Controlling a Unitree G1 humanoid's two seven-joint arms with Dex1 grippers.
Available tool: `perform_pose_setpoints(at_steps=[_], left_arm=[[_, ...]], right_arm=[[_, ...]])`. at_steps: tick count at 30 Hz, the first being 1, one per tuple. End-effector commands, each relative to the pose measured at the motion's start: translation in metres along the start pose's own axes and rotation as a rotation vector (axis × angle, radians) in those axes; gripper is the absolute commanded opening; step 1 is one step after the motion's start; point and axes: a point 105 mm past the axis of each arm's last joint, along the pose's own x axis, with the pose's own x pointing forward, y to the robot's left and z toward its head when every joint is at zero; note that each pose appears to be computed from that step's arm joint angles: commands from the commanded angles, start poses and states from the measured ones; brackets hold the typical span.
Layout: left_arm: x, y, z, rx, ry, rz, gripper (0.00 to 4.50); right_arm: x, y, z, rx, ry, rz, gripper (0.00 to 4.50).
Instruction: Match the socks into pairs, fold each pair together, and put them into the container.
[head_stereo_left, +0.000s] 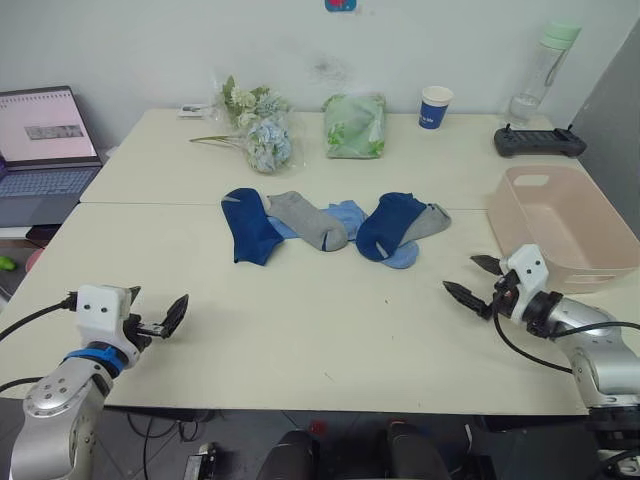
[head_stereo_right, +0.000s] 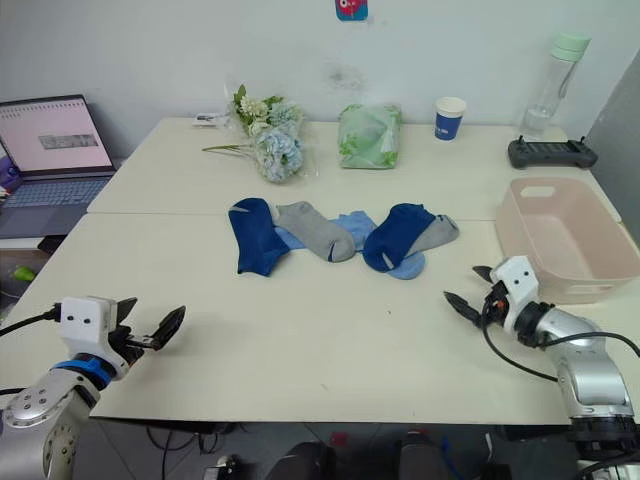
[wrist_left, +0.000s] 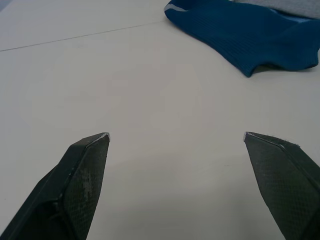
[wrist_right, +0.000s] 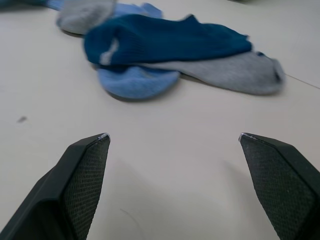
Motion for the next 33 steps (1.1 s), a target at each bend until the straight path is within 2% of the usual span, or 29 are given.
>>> perform_pose_setpoints(at_steps=[1,5,8,10,13,17,20,26,28,33], left_arm=[[-0.006,0.001,0.017,0.010,-0.067,0.015,4.49],[-0.017,-0.020,0.013,-0.026,-0.065,0.017,4.49],[-0.025,-0.041,0.013,-0.107,-0.093,0.006,4.49],[-0.030,-0.049,0.013,-0.161,-0.107,0.004,4.49],[-0.033,-0.054,0.012,-0.157,-0.096,0.007,4.49],[-0.025,-0.046,0.019,-0.098,-0.120,0.055,4.49],[-0.001,-0.049,0.027,-0.065,-0.135,0.022,4.49],[0.056,-0.079,0.040,0.004,-0.137,-0.142,4.49],[0.071,-0.081,0.043,0.017,-0.136,-0.151,4.49],[0.113,-0.100,0.027,0.079,-0.023,-0.227,4.49]], right_arm=[[0.007,0.014,0.037,-0.093,-0.078,0.099,4.44],[0.043,0.069,0.097,-0.134,-0.229,0.384,4.44],[0.067,0.094,0.128,-0.165,-0.312,0.478,4.44],[0.075,0.102,0.138,-0.161,-0.337,0.501,4.44],[0.079,0.106,0.139,-0.161,-0.347,0.513,4.44],[0.078,0.108,0.129,-0.166,-0.332,0.521,4.44],[0.074,0.105,0.119,-0.178,-0.310,0.502,4.44],[0.069,0.097,0.114,-0.143,-0.304,0.412,4.44],[0.068,0.095,0.114,-0.129,-0.306,0.384,4.44],[0.060,0.094,0.109,-0.122,-0.288,0.326,4.44]])
